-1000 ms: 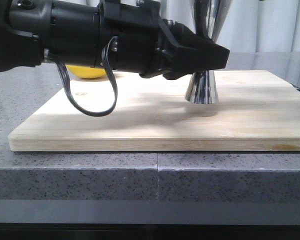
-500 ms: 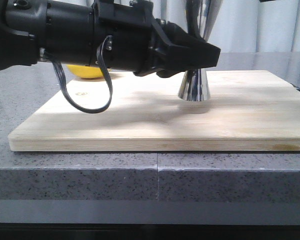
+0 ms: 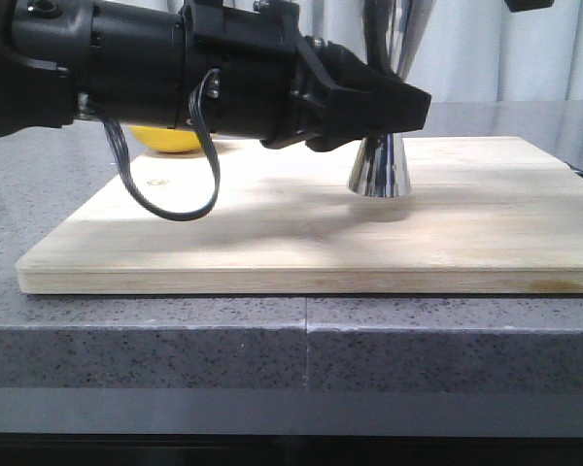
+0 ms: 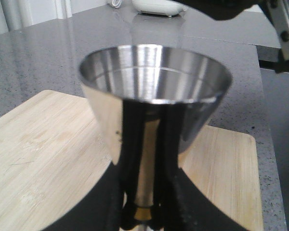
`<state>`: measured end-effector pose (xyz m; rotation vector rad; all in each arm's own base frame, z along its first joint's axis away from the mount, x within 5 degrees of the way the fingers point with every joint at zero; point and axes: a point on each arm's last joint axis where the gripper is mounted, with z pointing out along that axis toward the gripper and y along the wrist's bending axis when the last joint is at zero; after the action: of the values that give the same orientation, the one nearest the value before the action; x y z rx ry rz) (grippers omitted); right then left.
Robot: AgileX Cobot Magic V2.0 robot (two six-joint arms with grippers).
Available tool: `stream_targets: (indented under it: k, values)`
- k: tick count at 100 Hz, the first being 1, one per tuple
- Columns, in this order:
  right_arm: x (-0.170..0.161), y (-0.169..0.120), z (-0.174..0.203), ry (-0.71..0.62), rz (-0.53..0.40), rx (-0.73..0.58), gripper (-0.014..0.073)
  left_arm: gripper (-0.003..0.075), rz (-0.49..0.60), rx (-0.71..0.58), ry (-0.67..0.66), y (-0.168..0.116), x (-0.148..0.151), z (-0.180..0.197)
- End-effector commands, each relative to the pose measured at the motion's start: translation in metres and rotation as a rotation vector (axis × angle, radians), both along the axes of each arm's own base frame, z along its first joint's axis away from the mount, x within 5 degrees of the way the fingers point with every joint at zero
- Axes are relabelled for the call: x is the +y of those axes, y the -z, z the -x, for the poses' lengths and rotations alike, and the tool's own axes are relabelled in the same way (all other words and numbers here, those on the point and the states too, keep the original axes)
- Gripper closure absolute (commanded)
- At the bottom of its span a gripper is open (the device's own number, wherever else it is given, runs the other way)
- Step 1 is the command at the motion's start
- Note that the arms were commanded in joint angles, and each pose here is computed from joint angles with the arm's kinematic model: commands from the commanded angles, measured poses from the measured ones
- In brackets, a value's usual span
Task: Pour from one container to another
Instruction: 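Tilt the beaker with the right gripper toward the jigger cup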
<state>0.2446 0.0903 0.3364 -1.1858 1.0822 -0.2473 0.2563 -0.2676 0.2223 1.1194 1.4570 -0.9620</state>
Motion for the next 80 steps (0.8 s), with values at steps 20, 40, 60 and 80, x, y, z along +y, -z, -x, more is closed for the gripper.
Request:
stream_targets:
  k: [20,40,60,80]
  values:
    - [0.0006,-0.0233,0.0064,-0.024,-0.037,-0.094,0.0248,0.0741,0.135,-0.049,0.019,-0.0348,0.0009,0.0033]
    - [0.0004,-0.0231,0.0062,-0.021,-0.026,-0.099,0.0248,0.0741,0.135,-0.049,0.019,-0.0348,0.0009,0.0033]
    - [0.0004,-0.0231,0.0062,-0.020,-0.011,-0.112,0.0248,0.0741,0.135,-0.049,0.019,-0.0348,0.0009,0.0033]
    - [0.0004,-0.0231,0.0062,-0.020,0.001,-0.121,0.0248,0.0741,0.135,-0.049,0.019,-0.0348,0.0009,0.0033]
